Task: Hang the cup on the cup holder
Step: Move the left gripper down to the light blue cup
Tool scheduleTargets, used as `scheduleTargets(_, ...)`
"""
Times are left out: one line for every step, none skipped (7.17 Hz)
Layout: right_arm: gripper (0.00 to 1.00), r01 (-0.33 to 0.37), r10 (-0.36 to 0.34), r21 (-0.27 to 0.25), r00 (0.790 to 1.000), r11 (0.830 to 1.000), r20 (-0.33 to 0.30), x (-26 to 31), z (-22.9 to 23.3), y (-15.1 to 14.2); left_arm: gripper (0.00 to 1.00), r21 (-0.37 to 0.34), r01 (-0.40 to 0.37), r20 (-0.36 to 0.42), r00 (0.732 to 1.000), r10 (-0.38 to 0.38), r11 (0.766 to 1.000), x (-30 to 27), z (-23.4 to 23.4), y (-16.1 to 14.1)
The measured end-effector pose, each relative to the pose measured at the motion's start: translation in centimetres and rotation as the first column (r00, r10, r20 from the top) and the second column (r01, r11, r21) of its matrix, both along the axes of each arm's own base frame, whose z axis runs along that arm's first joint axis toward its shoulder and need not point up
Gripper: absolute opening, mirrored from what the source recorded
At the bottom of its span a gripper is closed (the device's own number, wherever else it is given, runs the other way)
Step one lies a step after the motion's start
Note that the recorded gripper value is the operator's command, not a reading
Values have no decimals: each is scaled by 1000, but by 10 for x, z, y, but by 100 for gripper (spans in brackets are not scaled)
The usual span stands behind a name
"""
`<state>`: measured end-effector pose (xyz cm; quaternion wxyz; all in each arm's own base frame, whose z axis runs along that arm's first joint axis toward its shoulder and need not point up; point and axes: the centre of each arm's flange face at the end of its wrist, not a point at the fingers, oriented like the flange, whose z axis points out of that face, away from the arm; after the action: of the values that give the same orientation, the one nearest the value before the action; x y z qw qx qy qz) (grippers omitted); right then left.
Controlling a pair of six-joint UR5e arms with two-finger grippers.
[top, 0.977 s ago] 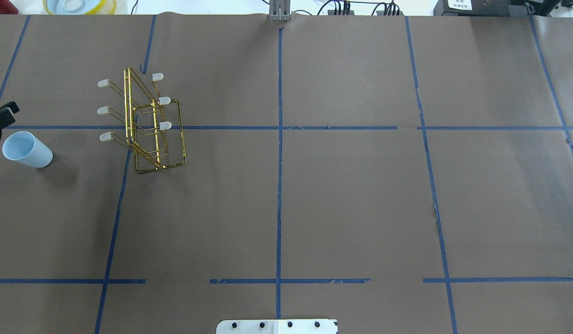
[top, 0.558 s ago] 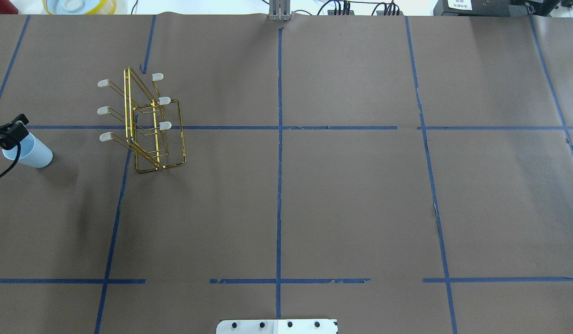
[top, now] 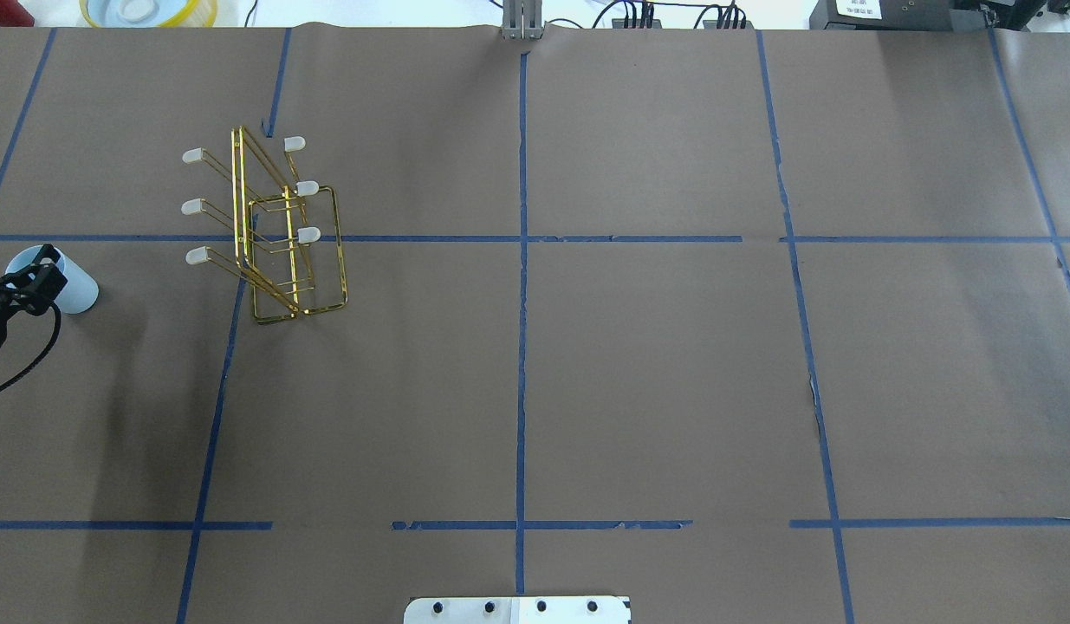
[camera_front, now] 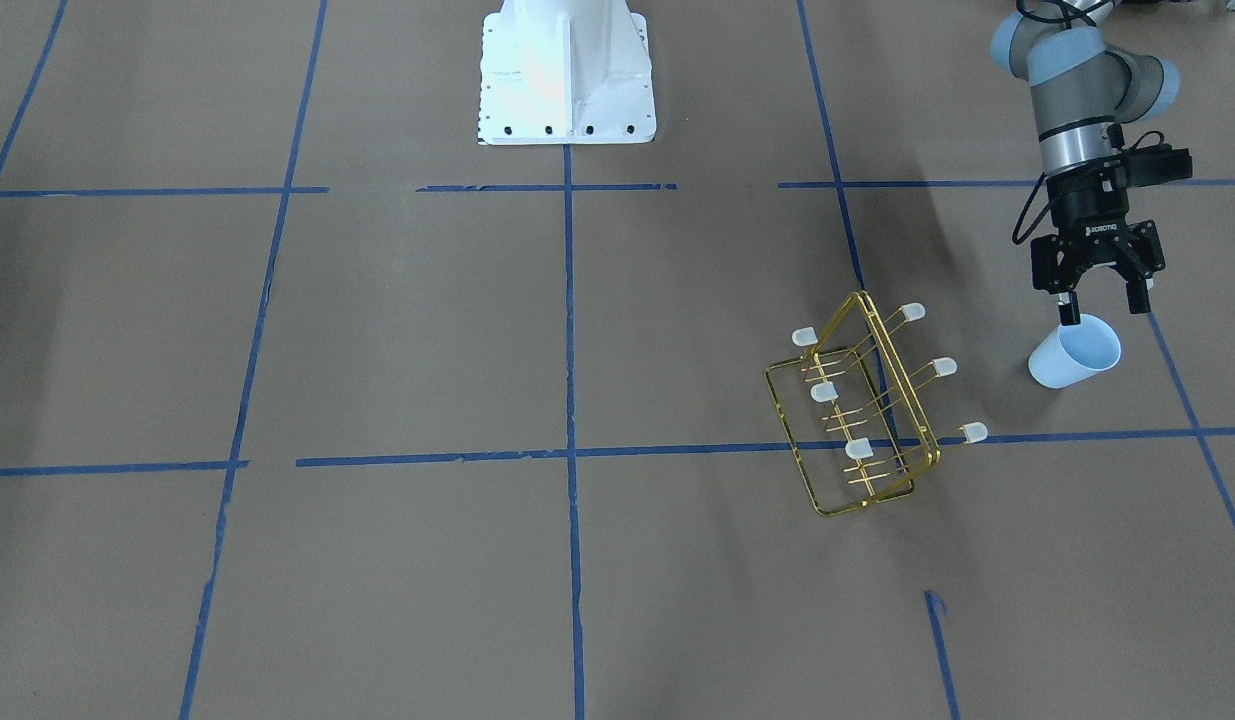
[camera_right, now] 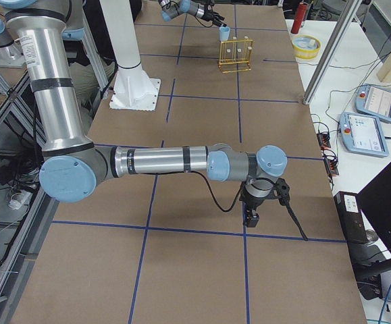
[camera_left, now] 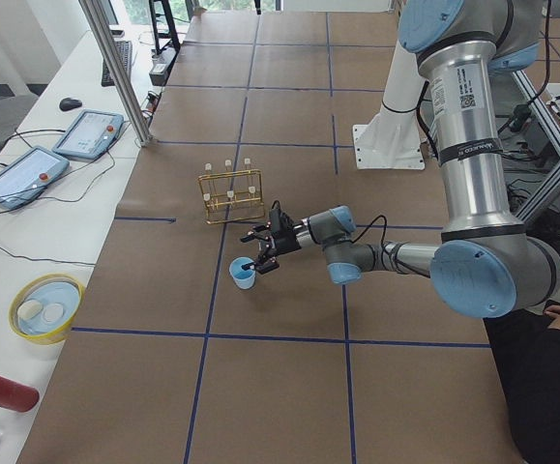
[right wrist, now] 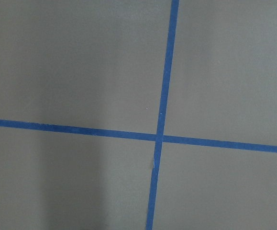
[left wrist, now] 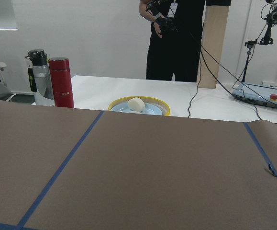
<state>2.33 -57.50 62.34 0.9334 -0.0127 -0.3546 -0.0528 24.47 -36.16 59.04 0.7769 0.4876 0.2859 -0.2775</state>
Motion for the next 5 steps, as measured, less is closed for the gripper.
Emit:
scheduleTargets(100, 0, 0, 0, 1000, 1000, 0, 0, 0, 0, 100, 13, 9, 5, 1000, -9, 1000, 7, 2, 6)
scheduleTargets(100, 0, 0, 0, 1000, 1000, 0, 0, 0, 0, 100, 21, 14, 12, 1000, -14, 1000, 13, 6, 11)
scheduleTargets(100, 1, -1, 0, 1000, 1000, 0, 0, 0, 0, 100, 20, 18, 19, 1000, -19, 1000, 18, 15, 15)
scheduleTargets(100, 1, -1, 0, 1000, 1000, 0, -1, 0, 0, 100, 16, 22, 27, 999, -23, 1000, 22, 26, 19)
scheduleTargets(100, 1, -1, 0, 1000, 1000, 0, -1, 0, 0, 100, 13, 26, 34, 999, -26, 1000, 25, 34, 21)
